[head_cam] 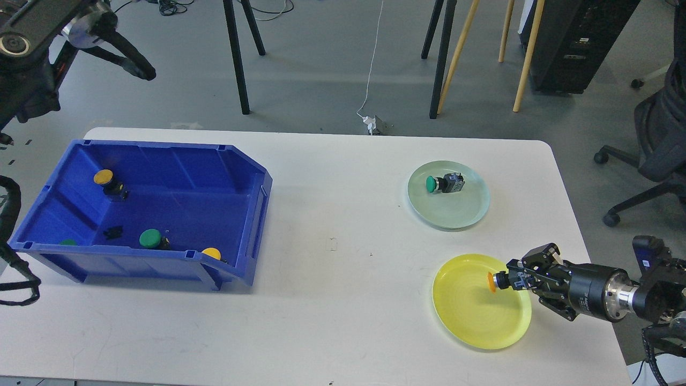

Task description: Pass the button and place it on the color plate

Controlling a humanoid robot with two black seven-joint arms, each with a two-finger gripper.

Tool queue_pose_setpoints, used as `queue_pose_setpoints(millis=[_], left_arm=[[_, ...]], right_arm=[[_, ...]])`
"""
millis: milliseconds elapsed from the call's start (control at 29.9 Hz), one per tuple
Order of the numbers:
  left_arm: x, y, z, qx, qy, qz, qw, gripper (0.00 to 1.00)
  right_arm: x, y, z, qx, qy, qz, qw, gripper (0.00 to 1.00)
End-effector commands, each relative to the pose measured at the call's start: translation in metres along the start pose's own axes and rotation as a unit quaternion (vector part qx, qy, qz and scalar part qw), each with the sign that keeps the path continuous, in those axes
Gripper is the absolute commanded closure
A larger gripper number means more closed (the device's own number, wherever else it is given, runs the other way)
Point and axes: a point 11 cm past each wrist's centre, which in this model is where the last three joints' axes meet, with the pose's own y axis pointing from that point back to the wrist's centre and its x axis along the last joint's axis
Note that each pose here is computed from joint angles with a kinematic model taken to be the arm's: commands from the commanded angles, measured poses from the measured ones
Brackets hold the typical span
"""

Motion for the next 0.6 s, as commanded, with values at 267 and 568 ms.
queue_pose_setpoints(millis=[267, 568], left_arm=[[0.003, 0.001, 0.003, 0.000, -0.003, 0.003, 1.000, 0.01], [0.003, -0.003, 0.014, -0.009, -0.009, 0.000, 1.000, 0.01]], right_arm=[[0.001, 0.002, -0.023, 0.032, 0.000, 0.000, 0.999, 0.09], [0.077, 0.076, -0.035, 0.044, -0.018, 0.112, 0.993, 0.06]])
